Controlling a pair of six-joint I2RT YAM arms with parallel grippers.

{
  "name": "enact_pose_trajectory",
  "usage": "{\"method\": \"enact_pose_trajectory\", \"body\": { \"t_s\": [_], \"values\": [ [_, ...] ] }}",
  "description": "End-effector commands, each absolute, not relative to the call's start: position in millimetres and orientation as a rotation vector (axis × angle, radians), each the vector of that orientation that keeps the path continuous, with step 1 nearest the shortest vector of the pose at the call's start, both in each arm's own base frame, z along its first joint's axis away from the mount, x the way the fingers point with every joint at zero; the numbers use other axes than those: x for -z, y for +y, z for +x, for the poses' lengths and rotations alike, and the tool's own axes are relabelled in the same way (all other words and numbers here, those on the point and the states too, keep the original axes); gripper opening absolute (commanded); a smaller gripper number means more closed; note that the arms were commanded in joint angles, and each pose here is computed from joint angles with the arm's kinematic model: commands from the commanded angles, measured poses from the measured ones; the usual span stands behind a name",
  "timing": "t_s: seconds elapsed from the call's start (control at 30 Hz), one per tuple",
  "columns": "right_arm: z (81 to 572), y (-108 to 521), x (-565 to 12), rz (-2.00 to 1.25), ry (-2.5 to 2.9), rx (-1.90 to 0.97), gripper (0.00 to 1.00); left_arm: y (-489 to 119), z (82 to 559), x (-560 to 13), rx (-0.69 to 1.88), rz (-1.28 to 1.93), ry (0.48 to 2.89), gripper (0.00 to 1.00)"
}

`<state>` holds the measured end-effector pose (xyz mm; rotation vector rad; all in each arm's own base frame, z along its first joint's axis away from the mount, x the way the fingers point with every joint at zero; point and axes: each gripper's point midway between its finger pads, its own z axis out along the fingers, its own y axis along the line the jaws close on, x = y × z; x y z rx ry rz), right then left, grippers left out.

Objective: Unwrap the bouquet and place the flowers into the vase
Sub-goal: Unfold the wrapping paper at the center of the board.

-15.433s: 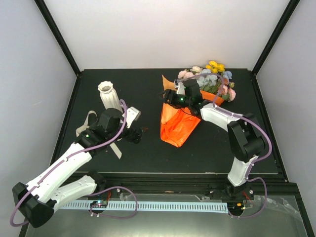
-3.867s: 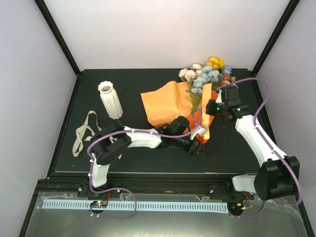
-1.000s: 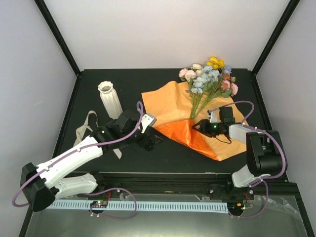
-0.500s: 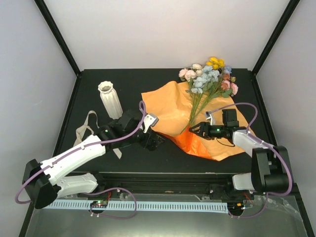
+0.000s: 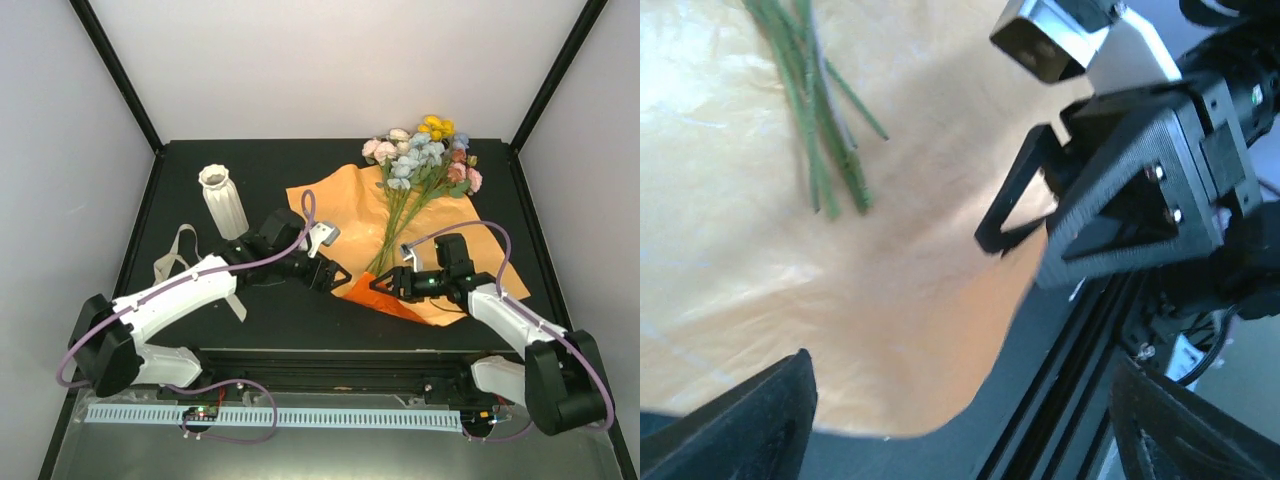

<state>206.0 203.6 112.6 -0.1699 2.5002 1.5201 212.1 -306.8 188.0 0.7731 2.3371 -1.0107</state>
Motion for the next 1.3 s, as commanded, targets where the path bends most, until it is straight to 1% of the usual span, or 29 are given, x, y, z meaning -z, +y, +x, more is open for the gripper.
{"method": "enact_pose_trajectory", "body": {
  "t_s": [0.0, 0.07, 0.23, 0.33, 0.5, 0.63, 0.73, 0.87, 0.9, 1.03, 1.2, 1.27],
  "values": [
    [196, 212, -131, -0.153, 2.475, -1.550, 0.62, -331, 218, -212, 1.163, 0.788, 2.265, 0.78],
    [192, 214, -139, -0.156, 2.450, -1.556, 0.64, -334, 221, -208, 1.182, 0.772, 2.273, 0.71],
    [187, 212, -165, -0.133, 2.361, -1.570, 0.65, -340, 225, -181, 1.186, 0.755, 2.332, 0.47],
    [193, 210, -181, -0.108, 2.332, -1.543, 0.65, -337, 224, -156, 1.160, 0.761, 2.387, 0.38],
    [212, 205, -197, -0.059, 2.293, -1.440, 0.65, -332, 211, -117, 1.166, 0.773, 2.486, 0.34],
    [226, 199, -186, 0.017, 2.315, -1.358, 0.61, -324, 198, -107, 1.187, 0.766, 2.517, 0.35],
    [230, 196, -167, 0.061, 2.357, -1.317, 0.55, -316, 190, -109, 1.191, 0.752, 2.520, 0.37],
    [237, 182, -129, 0.236, 2.464, -1.191, 0.40, -310, 183, -106, 1.189, 0.745, 2.532, 0.39],
    [238, 178, -120, 0.276, 2.495, -1.150, 0.38, -308, 182, -104, 1.186, 0.747, 2.542, 0.41],
    [251, 169, -108, 0.301, 2.542, -1.017, 0.37, -303, 177, -92, 1.174, 0.735, 2.572, 0.42],
    [281, 146, -105, 0.319, 2.518, -0.747, 0.36, -305, 175, -79, 1.213, 0.717, 2.574, 0.41],
    [295, 140, -109, 0.332, 2.497, -0.674, 0.36, -313, 171, -82, 1.315, 0.743, 2.509, 0.40]
  ]
}}
